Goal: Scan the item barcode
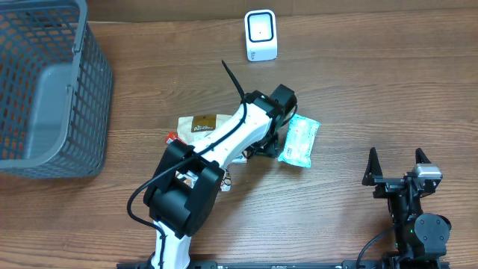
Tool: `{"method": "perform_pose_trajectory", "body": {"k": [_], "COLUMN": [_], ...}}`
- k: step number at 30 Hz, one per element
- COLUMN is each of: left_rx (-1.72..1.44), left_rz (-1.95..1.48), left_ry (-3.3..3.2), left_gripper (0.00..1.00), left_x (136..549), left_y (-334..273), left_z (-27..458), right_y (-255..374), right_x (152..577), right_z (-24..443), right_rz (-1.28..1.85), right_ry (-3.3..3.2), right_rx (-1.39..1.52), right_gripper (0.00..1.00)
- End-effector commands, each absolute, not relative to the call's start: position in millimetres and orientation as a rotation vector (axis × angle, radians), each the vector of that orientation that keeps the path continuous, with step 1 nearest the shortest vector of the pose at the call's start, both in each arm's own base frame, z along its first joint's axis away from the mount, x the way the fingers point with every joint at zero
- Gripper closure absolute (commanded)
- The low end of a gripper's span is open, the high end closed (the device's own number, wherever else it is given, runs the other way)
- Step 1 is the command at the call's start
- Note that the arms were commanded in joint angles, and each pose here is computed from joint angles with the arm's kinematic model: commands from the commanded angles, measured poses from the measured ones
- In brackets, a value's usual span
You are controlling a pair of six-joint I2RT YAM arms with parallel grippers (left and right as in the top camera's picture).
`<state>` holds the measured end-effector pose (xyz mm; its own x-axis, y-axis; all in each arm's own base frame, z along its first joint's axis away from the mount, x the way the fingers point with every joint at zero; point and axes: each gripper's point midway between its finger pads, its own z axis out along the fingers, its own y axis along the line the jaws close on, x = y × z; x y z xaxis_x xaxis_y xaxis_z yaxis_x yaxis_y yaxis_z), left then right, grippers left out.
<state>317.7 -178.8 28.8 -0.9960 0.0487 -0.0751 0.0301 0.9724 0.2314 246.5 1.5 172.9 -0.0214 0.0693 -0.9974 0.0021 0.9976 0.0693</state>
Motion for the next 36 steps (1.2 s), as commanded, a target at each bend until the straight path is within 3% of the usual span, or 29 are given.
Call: {"method": "perform_pose_trajectory", "body": {"k": [1,6,14,17,20,21,36], "left_rx": [-0.039,-0.041,-0.049,-0.046,-0.044,-0.044,-0.058], "left_rz": [0.444,0.427,0.467,0.475,0.478,0.477,0.257], "left_ry": [3.006,2.979,2.945,2.95,2.953,2.952,2.944], "left_gripper": [0.51,0.58,0.54,0.67,0.93,0.96,0.96], "left_x": [316.7,318.7,319.1,314.7,313.6,313.8,339.0], "left_y": [-164.5,-165.3,-157.3,-154.3,-153.4,-153.6,-188.0], "left_z": [22.9,11.1,1.4,-5.1,-6.2,-5.9,62.9], "right_y": [-0.8,-0.9,-0.8,-0.8,-0.8,-0.8,-0.8], "right_x": [246.5,246.5,246.5,246.5,246.5,246.5,246.5], "right_z": [170.9,170.9,171.0,170.9,170.9,170.9,170.9], "right_rz": [0.047,0.047,0.047,0.047,0.047,0.047,0.047], "right_ry": [1.588,1.588,1.588,1.588,1.588,1.588,1.588], "right_rx": [0.068,0.068,0.068,0.068,0.068,0.068,0.068], "right_gripper": [0.0,0.0,0.0,0.0,0.0,0.0,0.0]}}
